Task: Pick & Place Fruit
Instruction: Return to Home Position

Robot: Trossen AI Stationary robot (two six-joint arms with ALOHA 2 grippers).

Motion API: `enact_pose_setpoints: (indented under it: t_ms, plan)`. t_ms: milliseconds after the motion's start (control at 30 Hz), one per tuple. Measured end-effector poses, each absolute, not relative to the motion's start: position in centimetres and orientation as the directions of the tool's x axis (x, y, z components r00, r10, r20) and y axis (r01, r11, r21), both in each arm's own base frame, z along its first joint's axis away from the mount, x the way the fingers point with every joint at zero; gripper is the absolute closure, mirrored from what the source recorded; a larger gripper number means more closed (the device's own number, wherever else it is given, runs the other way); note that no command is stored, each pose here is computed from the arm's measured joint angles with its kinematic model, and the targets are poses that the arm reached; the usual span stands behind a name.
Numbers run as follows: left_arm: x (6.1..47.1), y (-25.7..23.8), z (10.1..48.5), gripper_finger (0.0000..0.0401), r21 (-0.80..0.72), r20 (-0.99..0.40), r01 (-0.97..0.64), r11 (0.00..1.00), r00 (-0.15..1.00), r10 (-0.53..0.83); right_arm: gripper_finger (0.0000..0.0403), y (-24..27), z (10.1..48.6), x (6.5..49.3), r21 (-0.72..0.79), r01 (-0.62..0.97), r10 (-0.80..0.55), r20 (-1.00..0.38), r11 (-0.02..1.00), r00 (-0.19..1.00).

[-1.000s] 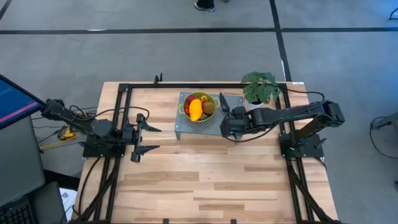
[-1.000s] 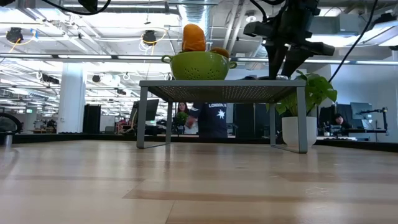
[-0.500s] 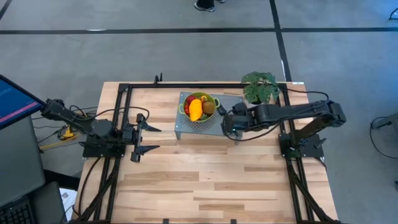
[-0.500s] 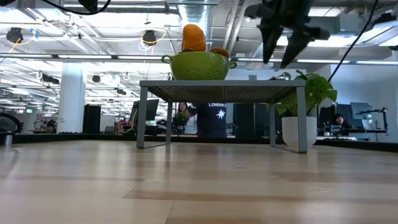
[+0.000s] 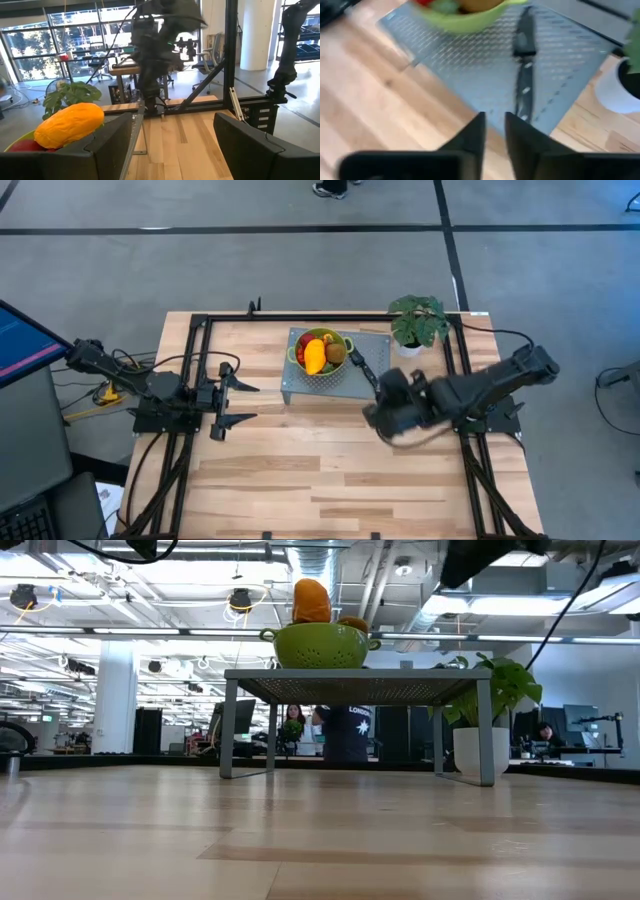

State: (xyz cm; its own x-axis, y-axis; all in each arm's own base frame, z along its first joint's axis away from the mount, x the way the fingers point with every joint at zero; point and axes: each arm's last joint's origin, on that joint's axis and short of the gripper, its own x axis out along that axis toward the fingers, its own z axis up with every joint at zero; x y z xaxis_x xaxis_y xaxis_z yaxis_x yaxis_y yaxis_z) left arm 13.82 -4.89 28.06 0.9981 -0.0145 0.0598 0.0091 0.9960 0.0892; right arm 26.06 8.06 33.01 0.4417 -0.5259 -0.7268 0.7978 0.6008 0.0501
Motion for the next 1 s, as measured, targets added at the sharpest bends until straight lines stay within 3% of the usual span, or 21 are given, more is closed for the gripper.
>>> enact_pose_setpoints:
  t_ms: [133, 300, 467, 800, 1000]
  plan:
    - [13.8, -4.9, 28.1, 0.0127, 0.089, 0.060, 0.009, 0.996, 0.998, -0.015, 0.0393, 11.2, 31.0, 25.0, -0.002, 0.730, -0.540, -0.675, 0.683, 0.503]
    - [13.8, -4.9, 28.1, 0.0127, 0.089, 0.061, 0.009, 0.996, 0.998, -0.014, 0.0395, 12.8, 27.3, 23.7, -0.104, 0.648, -0.527, -0.684, 0.755, 0.505]
    - [13.8, -4.9, 28.1, 0.0127, 0.094, 0.067, 0.008, 0.996, 0.998, -0.014, 0.0400, 11.3, 25.5, 23.9, -0.170, 0.570, -0.516, -0.677, 0.804, 0.525]
    - [13.8, -4.9, 28.2, 0.0127, 0.093, 0.075, 0.007, 0.996, 0.997, -0.014, 0.0402, 7.5, 25.8, 22.0, 0.011, 0.302, -0.257, -0.498, 0.953, 0.828]
    - [13.8, -4.9, 28.3, 0.0127, 0.084, 0.080, 0.007, 0.996, 0.997, -0.014, 0.0402, 5.8, 24.3, 19.4, 0.059, 0.174, -0.141, -0.368, 0.983, 0.919]
